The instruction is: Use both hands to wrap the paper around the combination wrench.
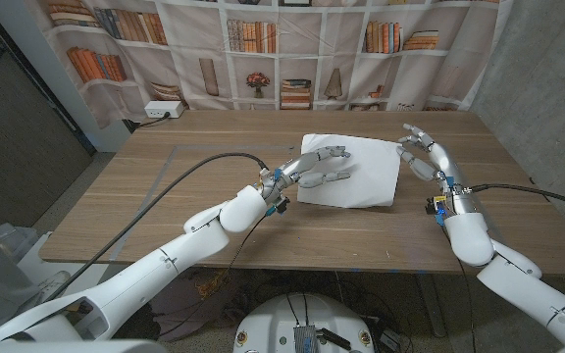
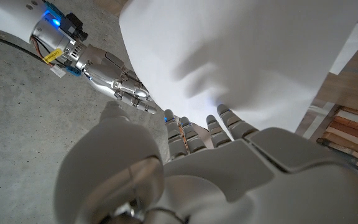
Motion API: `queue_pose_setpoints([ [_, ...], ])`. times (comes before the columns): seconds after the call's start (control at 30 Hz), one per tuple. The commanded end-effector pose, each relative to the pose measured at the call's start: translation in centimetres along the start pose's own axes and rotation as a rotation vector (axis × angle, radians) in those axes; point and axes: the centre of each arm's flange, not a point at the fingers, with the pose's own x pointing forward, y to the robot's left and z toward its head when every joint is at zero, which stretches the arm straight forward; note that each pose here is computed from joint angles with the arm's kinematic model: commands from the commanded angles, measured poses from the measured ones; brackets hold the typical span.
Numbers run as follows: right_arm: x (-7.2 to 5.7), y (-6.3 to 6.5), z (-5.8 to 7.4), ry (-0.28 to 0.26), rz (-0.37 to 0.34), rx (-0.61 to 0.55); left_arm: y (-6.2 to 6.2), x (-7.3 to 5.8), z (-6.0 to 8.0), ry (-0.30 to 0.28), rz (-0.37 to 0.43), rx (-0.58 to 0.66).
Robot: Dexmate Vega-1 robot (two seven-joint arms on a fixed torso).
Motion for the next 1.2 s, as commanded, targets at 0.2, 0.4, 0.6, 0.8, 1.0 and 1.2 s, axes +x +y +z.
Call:
queue_pose_setpoints([
  [0.2,-0.5,-1.3,1.2,-0.046,-0.011,0.04,-0.3,-0.1,-1.1,0.05,-0.061,-0.026],
  [0.4,-0.7,-2.3,1.9,-0.071,-0.048,0.069,-0.5,-0.4,-1.6,0.071,-0.067,-0.031],
  [0.6,-1.2,-3.0,2.2,-0.078,-0.055,0.082,-0.4,-0.7,-2.3,0.109,-0.075,-0.037],
  [0.8,-2.0,-3.2,2.2,-0.067,-0.045,0.093,-0.1,-0.7,-3.6,0.159,-0.106,-0.046],
  [1.0,-2.4,-3.4,2.2,-0.065,-0.044,0.106,-0.2,-0.8,-4.9,0.198,-0.119,-0.07],
  [1.2,-2.6,-3.5,2.0,-0.057,-0.035,0.113,-0.5,-0.9,-5.4,0.223,-0.127,-0.083],
])
